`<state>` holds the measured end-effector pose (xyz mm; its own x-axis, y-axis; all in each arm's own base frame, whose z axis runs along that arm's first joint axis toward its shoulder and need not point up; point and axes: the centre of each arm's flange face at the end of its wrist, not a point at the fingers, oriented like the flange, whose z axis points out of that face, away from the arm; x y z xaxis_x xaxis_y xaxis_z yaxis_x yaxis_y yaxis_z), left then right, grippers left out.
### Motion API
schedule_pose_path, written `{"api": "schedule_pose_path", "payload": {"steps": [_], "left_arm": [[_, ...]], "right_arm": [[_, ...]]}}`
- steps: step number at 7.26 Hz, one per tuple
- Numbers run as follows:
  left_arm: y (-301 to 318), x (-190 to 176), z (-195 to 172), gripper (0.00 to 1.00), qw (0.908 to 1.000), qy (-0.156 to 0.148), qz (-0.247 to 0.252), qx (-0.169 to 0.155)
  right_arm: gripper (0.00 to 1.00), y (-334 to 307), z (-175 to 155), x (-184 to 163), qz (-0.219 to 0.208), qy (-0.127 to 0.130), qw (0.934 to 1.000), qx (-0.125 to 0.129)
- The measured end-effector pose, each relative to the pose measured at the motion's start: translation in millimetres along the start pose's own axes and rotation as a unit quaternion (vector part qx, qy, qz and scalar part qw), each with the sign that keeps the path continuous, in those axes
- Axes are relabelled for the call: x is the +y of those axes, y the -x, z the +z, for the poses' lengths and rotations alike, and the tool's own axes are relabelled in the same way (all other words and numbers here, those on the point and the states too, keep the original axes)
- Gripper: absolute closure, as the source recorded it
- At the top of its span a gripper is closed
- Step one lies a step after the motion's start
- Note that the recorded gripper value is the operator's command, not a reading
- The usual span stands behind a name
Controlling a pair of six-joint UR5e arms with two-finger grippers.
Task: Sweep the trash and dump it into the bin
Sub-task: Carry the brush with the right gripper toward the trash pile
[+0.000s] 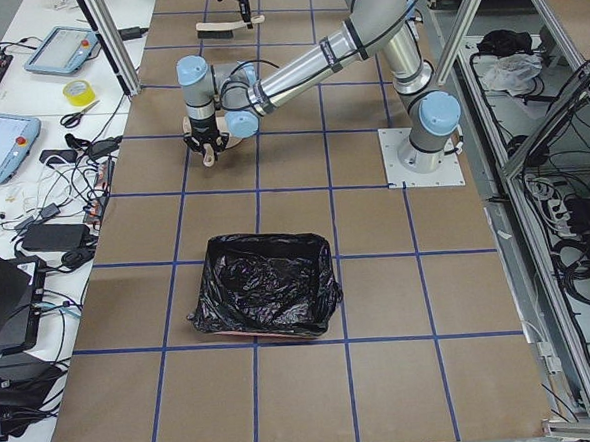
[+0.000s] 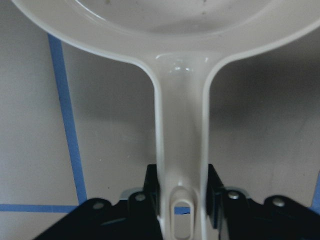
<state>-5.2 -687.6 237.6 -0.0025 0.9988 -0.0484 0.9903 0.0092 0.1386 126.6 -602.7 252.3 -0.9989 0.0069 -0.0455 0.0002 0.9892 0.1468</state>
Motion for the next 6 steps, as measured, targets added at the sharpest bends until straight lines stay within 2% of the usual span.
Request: {"api": "schedule_pose_path", "payload": {"steps": [1,2,3,6], "left_arm": [[0,-1,-2,0.89,1.0,0.0,-0.005,0.0],[-1,-2,-3,0.96,0.9999,0.005,-0.011,0.003],[0,-6,-5,0.96,0.9998,0.016,-0.01,0.003],[2,-19,-9,0.96,0.9991,0.042,0.0,0.003]], "right_arm": [[1.0,20,2,4,0.012,0.001,0.9999,-0.005],[1.0,42,5,9,0.02,0.002,0.9998,-0.005],[1.0,62,8,13,0.025,0.003,0.9997,-0.004],[1.0,113,17,0,0.001,0.0,1.0,0.001]]}}
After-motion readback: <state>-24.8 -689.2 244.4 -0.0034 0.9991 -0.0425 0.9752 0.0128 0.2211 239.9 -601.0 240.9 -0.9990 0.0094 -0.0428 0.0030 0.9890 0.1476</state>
